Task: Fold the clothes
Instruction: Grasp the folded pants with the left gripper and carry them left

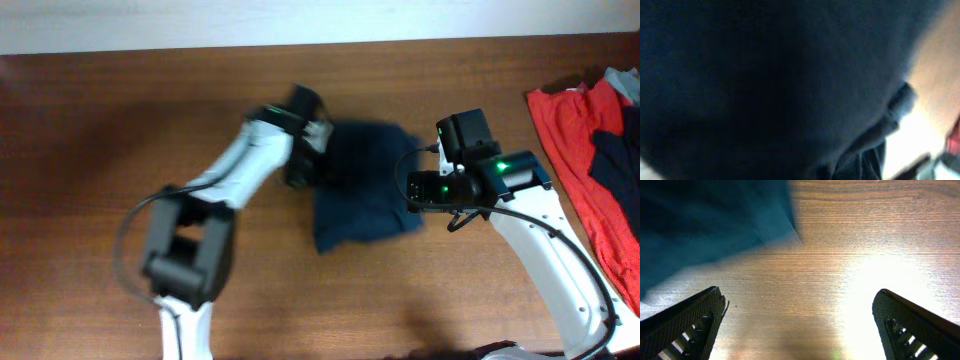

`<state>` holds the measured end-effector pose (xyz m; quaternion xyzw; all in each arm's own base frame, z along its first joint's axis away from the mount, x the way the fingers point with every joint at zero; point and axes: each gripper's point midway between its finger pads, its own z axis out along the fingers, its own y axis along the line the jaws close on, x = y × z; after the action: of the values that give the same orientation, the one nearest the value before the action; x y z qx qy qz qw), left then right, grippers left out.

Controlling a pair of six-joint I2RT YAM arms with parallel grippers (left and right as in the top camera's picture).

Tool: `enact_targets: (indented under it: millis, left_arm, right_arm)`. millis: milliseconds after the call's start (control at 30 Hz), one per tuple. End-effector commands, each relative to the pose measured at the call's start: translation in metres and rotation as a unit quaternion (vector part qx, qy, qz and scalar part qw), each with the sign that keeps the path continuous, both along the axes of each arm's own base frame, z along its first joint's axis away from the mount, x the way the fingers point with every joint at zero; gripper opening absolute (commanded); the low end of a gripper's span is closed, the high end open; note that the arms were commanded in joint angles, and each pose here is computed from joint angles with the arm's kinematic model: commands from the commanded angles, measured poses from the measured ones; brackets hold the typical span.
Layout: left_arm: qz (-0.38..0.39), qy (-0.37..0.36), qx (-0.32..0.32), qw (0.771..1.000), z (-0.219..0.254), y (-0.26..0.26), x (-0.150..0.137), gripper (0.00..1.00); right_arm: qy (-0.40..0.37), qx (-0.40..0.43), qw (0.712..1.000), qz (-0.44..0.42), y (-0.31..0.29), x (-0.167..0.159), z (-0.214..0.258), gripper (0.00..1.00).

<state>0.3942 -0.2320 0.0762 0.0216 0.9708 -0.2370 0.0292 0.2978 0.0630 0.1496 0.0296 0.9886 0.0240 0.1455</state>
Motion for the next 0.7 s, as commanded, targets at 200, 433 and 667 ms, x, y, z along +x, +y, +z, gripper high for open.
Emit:
enact_targets:
  millis: [200, 433, 667]
  left_arm:
    - [0.257, -0.077, 0.041, 0.962, 0.070, 0.194, 0.057, 0.01]
    - [0.346, 0.001, 0.051, 0.937, -0.016, 0.287, 0.044, 0.00]
    - [0.452, 0.088, 0.045, 0.887, -0.071, 0.365, -0.021, 0.01]
  right_arm:
    - [-0.013, 0.014, 1.000, 0.003, 0.004, 0.003, 0.009, 0.95]
    - [-0.005, 0.028, 1.000, 0.008, 0.009, -0.001, 0.009, 0.94]
    - [-0.003, 0.030, 1.000, 0.008, 0.009, -0.002, 0.009, 0.94]
